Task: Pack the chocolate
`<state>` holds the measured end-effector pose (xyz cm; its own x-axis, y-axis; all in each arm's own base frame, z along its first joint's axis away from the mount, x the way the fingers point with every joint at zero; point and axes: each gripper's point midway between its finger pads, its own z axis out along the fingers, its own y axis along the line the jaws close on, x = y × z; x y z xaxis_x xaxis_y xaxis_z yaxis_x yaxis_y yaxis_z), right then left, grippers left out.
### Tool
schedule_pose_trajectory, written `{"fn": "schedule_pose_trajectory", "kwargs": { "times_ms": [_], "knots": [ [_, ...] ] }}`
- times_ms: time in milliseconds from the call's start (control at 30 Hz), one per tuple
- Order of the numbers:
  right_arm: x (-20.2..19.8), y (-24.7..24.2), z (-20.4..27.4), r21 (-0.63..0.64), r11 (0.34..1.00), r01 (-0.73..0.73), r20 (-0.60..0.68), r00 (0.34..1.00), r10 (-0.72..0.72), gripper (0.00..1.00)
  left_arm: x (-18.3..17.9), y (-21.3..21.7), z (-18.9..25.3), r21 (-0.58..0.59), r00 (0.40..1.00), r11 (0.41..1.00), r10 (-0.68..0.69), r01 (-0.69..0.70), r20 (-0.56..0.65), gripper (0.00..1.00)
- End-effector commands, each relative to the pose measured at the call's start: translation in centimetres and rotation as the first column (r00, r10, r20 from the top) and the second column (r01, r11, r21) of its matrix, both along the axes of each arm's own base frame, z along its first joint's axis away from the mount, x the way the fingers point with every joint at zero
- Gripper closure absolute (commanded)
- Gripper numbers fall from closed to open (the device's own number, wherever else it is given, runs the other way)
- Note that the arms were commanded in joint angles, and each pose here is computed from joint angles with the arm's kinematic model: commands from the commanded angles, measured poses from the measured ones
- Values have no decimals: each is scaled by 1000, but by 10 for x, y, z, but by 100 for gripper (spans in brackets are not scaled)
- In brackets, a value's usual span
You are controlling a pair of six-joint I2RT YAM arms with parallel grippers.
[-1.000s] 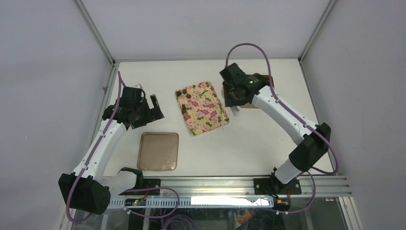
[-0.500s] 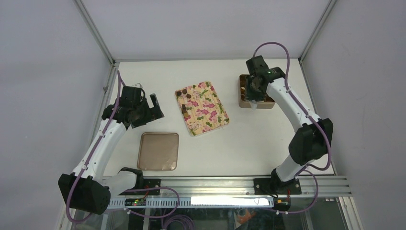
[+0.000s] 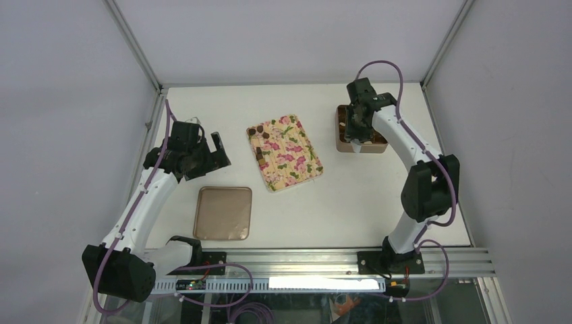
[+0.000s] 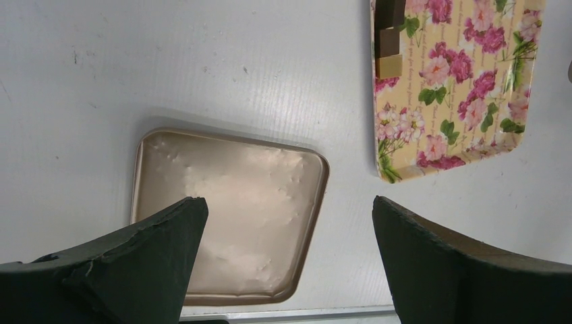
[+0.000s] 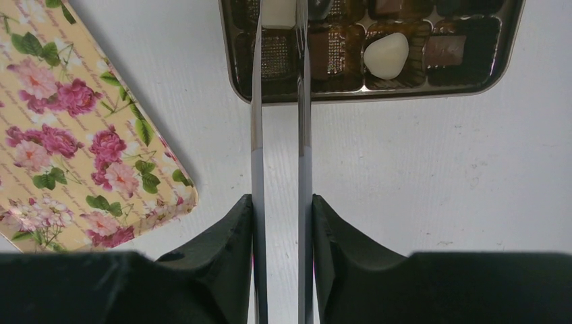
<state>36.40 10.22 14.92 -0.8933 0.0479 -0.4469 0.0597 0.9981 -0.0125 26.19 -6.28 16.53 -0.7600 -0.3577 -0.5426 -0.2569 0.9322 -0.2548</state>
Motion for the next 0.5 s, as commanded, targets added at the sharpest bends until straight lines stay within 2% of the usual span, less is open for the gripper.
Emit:
{"fn": "schedule_pose_trajectory", "kwargs": {
  "times_ms": [0, 167, 300, 467],
  "knots": [
    [25, 9, 17, 46, 999, -15, 82, 997, 11, 100, 13, 5, 19, 10, 997, 1000, 13, -14, 74, 1],
    [26, 12, 8, 58, 998, -13, 65, 998, 9, 98, 13, 5, 17, 11, 997, 1000, 11, -12, 72, 1],
    [28, 13, 8, 61, 998, -14, 67, 998, 10, 76, 12, 6, 16, 14, 997, 1000, 9, -10, 72, 1],
    [31, 14, 18, 68, 998, -15, 92, 996, 8, 65, 12, 5, 16, 10, 997, 1000, 6, -7, 72, 1]
  ]
}}
